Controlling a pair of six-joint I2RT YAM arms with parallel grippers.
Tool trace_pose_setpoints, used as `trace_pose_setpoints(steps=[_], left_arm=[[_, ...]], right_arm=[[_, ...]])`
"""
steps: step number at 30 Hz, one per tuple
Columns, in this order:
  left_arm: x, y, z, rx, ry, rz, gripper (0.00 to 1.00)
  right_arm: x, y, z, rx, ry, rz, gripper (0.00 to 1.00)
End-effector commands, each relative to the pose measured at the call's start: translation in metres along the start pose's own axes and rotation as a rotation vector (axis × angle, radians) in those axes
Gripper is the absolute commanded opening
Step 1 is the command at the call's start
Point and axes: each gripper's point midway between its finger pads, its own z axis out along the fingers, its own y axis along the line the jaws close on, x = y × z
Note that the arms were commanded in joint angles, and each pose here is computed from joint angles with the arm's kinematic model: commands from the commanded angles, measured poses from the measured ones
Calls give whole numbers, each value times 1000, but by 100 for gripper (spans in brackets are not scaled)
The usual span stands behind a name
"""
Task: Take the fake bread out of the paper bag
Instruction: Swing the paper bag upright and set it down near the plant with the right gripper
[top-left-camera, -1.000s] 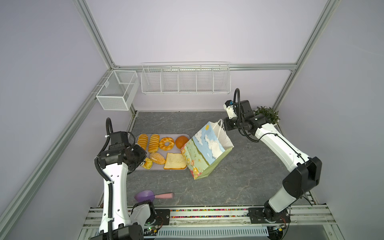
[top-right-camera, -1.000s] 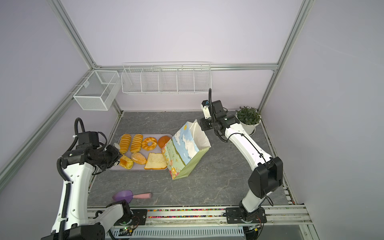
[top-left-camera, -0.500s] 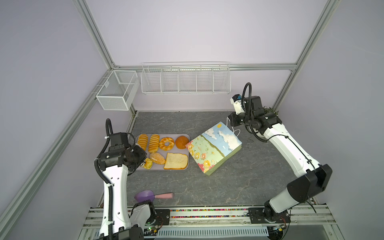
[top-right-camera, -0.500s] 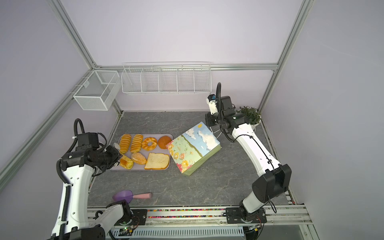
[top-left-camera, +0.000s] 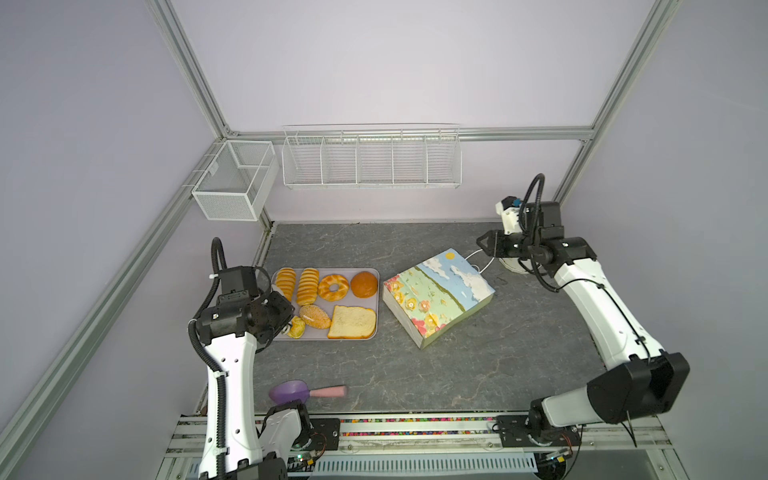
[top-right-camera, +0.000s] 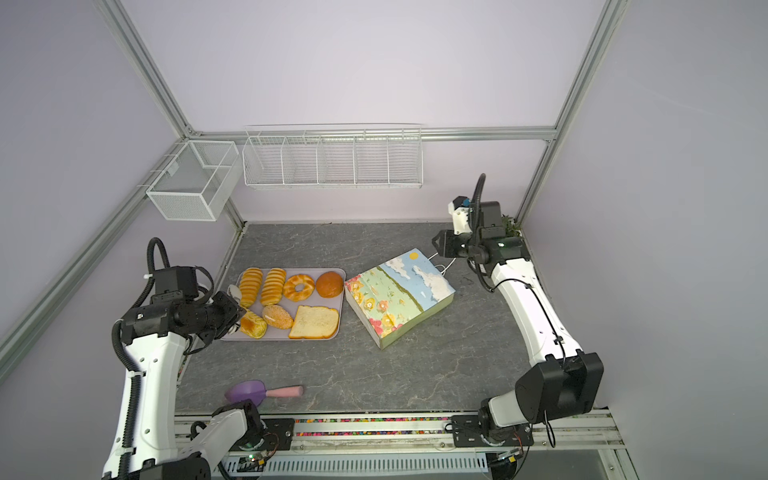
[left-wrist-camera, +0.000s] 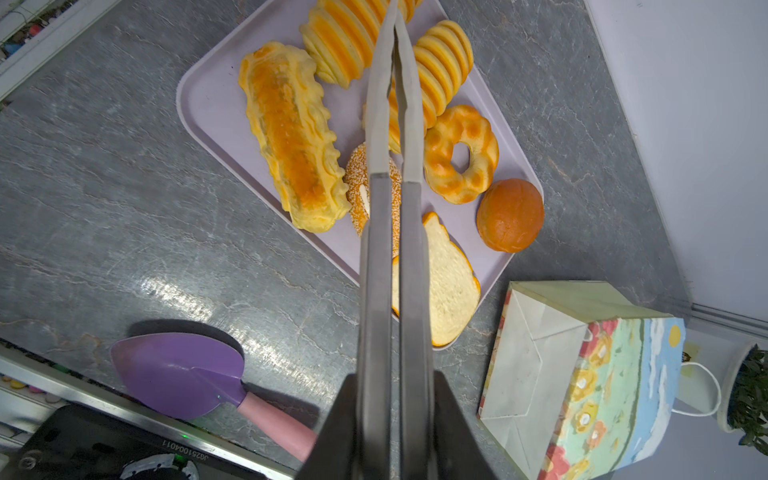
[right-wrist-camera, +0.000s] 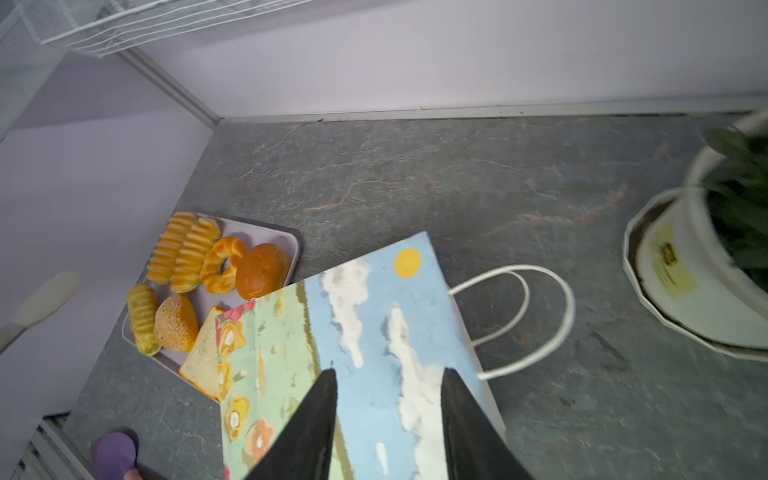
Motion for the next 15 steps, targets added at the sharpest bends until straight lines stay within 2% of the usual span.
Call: trace_pose_setpoints(steps=[1, 5, 10, 15], left_arm=[[4, -6, -2, 38, 0, 33, 23], [7, -8, -2, 54, 8, 35, 22], [11, -8, 0, 62, 15, 37, 22], [16, -4, 2, 58, 21, 37, 21]], right_arm=[[27, -27, -2, -79, 75, 185, 52], [52, -56, 10, -112, 118, 313, 62], [74, -58, 38, -194, 210, 376, 62], [86, -54, 61, -223, 270, 381, 62]])
